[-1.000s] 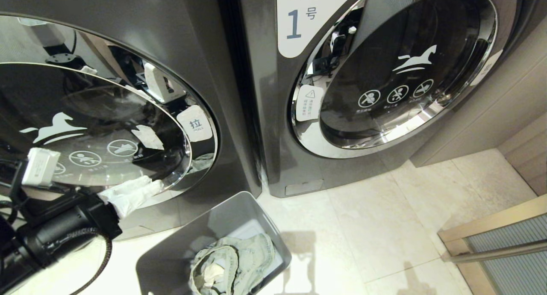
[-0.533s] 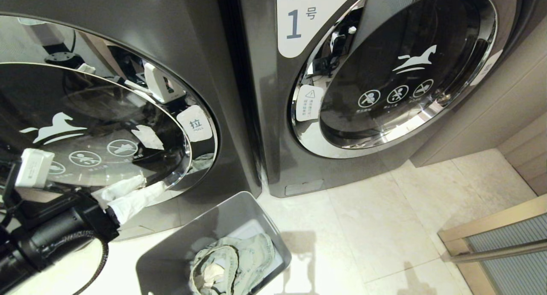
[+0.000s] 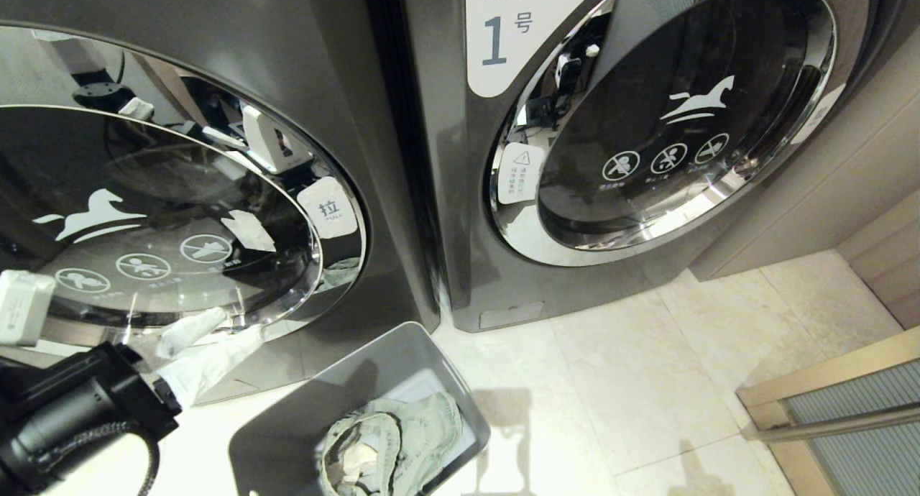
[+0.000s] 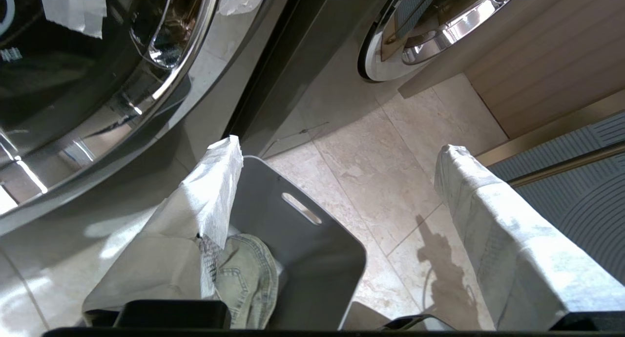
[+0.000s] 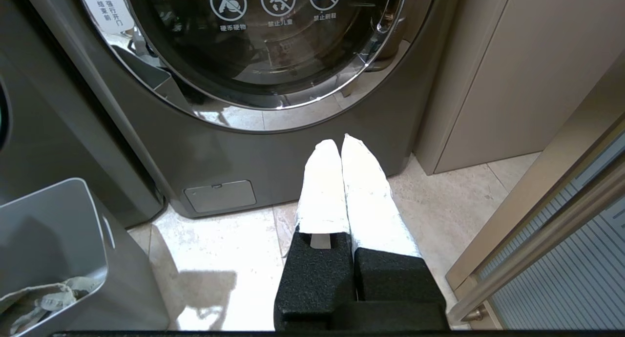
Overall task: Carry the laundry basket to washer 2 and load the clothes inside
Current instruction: Open the lid of the washing machine
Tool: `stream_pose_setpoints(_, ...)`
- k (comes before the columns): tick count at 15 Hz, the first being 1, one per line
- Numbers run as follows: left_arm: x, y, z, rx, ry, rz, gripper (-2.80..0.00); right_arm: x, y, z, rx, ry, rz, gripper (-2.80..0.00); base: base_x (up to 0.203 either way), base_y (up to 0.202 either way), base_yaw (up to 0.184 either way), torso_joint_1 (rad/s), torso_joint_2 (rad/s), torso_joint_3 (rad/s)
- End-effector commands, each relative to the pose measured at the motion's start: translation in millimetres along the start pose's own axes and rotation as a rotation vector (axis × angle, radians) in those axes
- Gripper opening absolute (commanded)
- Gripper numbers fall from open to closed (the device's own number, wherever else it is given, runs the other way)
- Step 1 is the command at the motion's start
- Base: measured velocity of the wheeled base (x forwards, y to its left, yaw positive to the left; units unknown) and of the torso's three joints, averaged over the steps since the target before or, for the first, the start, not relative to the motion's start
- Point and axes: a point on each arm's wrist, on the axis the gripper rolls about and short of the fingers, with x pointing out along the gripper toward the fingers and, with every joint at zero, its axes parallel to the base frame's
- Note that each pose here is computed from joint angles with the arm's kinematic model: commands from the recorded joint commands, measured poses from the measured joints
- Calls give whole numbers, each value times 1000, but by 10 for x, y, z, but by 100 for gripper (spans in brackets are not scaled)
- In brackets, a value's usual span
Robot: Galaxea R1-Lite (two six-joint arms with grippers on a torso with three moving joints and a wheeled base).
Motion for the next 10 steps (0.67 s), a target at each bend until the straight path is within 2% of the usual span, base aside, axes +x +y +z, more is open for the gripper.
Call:
stream_pose_setpoints(1, 37, 15, 21, 16, -5, -8, 0, 6, -2, -115, 0, 39, 1, -280, 0, 0, 0, 0, 0, 0)
stream_pose_setpoints(4, 172, -65, 111, 54, -24, -101, 0, 6, -2, -115, 0, 39, 0, -280, 0, 0, 0, 0, 0, 0)
stream_pose_setpoints(7, 465, 71, 119, 61, 2, -102, 0, 6, -2, -115, 0, 39, 0, -280, 0, 0, 0, 0, 0, 0)
stream_pose_setpoints(10, 632, 150, 178, 78, -22, -105, 0, 6, -2, -115, 0, 39, 0, -280, 0, 0, 0, 0, 0, 0)
